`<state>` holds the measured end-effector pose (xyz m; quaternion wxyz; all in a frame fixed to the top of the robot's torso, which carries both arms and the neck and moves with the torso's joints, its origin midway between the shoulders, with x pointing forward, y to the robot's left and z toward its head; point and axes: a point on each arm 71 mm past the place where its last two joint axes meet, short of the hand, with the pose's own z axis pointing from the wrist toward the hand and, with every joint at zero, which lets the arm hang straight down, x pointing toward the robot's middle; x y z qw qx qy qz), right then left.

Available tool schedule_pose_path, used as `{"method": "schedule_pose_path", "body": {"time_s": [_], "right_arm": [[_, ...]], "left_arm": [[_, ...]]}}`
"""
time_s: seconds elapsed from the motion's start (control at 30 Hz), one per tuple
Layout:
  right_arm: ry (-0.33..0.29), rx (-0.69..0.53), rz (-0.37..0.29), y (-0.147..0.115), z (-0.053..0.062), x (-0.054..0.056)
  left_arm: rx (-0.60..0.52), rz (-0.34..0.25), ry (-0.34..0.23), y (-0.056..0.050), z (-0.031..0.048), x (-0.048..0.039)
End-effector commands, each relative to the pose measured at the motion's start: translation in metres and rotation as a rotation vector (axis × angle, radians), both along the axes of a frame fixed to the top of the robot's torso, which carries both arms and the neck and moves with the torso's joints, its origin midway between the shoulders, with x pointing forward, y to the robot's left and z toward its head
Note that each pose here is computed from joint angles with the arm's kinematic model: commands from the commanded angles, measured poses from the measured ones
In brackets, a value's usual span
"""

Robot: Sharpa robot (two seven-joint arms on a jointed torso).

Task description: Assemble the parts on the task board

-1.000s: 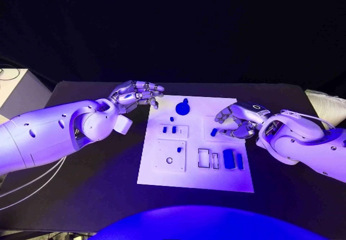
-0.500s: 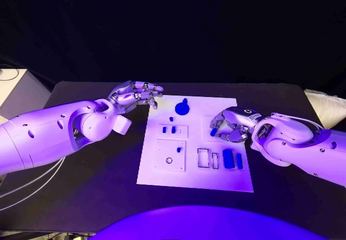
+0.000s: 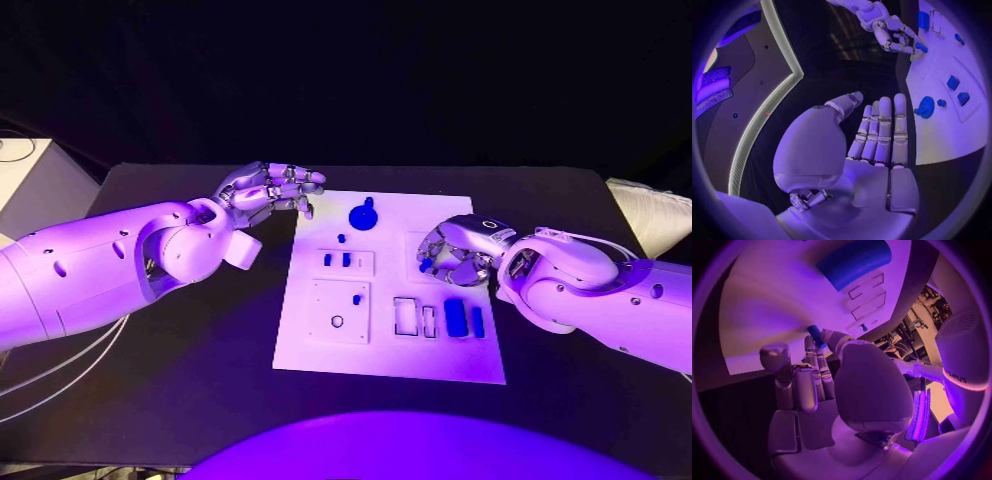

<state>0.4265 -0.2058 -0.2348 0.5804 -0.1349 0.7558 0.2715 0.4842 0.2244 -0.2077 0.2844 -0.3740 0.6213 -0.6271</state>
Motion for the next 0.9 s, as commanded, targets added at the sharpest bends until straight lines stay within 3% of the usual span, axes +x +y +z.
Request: {"method": "schedule_pose_path", "body": {"time_s": [0.03,0.63,0.9], "right_arm": [[0.001,-0.001,0.014,0.005,-0.003,-0.002],[-0.062,0.088,-0.055,0.006,0.003,-0.004],[-0.072,0.165,-0.088,0.004,0.018,-0.007]], "left_arm": [[-0.015,-0.016,0.003,-0.002,0.0006,-0.0008],[-0.014,-0.017,0.005,-0.002,0.0003,-0.0007],[-0.012,-0.014,0.006,-0.001,-0.0001,0.0]]}}
